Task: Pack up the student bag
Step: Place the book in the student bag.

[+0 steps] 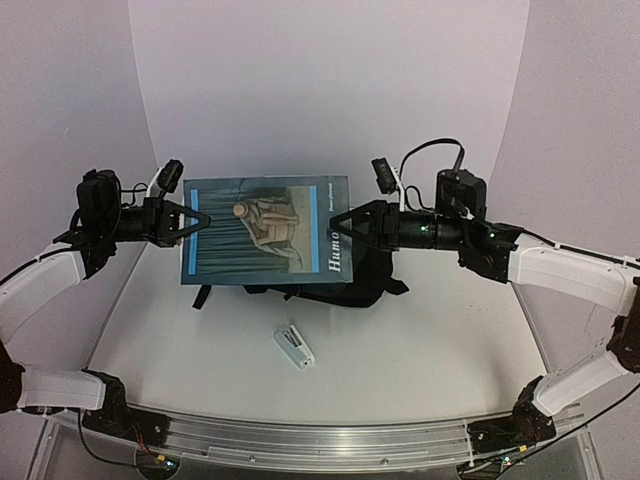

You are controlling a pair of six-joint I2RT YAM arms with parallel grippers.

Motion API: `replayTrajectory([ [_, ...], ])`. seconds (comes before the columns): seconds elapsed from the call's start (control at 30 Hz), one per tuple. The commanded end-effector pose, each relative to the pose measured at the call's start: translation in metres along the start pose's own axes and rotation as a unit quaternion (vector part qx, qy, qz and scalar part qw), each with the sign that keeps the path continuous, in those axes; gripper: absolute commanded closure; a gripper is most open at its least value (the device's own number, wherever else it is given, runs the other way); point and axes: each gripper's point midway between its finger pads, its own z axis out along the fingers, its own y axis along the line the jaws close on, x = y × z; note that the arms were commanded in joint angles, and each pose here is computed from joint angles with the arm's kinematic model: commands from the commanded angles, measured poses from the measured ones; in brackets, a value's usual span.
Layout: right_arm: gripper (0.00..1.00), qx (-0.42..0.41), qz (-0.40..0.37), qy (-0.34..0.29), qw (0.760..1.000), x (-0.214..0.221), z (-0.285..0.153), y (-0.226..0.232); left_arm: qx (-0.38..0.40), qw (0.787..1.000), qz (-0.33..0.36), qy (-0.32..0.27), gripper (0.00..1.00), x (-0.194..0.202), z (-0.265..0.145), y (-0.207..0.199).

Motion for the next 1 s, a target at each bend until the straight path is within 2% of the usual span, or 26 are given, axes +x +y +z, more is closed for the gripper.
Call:
replayTrajectory([
  [0.0, 0.18, -0.039, 0.007, 0.003, 0.999, 0.005, 0.005, 0.001, 0.031, 0.997, 0.070, -0.007, 1.00, -0.009, -0.004, -0.041],
  [0.17, 0.11, -0.108, 0.017, 0.024, 0.994, 0.012, 0.006, 0.020, 0.032, 0.997, 0.064, -0.004, 1.00, -0.008, -0.004, -0.042],
  [0.27, 0.11, -0.119, 0.020, 0.030, 0.992, 0.013, 0.009, 0.022, 0.037, 0.998, 0.059, 0.002, 1.00, -0.006, -0.004, -0.043],
  [0.33, 0.15, -0.127, 0.022, 0.030, 0.991, 0.011, 0.011, 0.023, 0.040, 0.998, 0.057, 0.006, 1.00, -0.004, -0.004, -0.044],
  [0.43, 0.29, -0.144, 0.026, 0.023, 0.989, 0.006, 0.014, 0.026, 0.042, 0.998, 0.049, 0.015, 1.00, -0.001, -0.004, -0.043],
  [0.5, 0.42, -0.153, 0.027, 0.014, 0.988, 0.002, 0.015, 0.029, 0.042, 0.998, 0.043, 0.020, 1.00, 0.001, -0.004, -0.042],
  [0.6, 0.69, -0.153, 0.032, -0.001, 0.988, -0.005, 0.017, 0.028, 0.037, 0.998, 0.038, 0.024, 0.97, 0.003, -0.004, -0.040],
  [0.67, 0.85, -0.141, 0.037, -0.014, 0.989, -0.009, 0.019, 0.023, 0.026, 0.998, 0.044, 0.020, 0.87, 0.001, -0.004, -0.040],
  [0.77, 1.00, -0.119, 0.044, -0.037, 0.991, -0.014, 0.018, 0.015, -0.008, 0.999, 0.045, 0.005, 0.54, -0.004, -0.006, -0.035],
  [0.87, 1.00, -0.099, 0.047, -0.060, 0.992, -0.020, 0.013, 0.009, -0.046, 0.997, 0.057, -0.011, 0.24, -0.011, -0.008, -0.031],
  [0.9, 1.00, -0.092, 0.047, -0.068, 0.992, -0.023, 0.010, 0.006, -0.061, 0.996, 0.062, -0.018, 0.17, -0.014, -0.010, -0.029],
  [0.97, 1.00, -0.078, 0.052, -0.086, 0.992, -0.029, 0.003, 0.001, -0.095, 0.992, 0.069, -0.036, 0.08, -0.021, -0.013, -0.023],
])
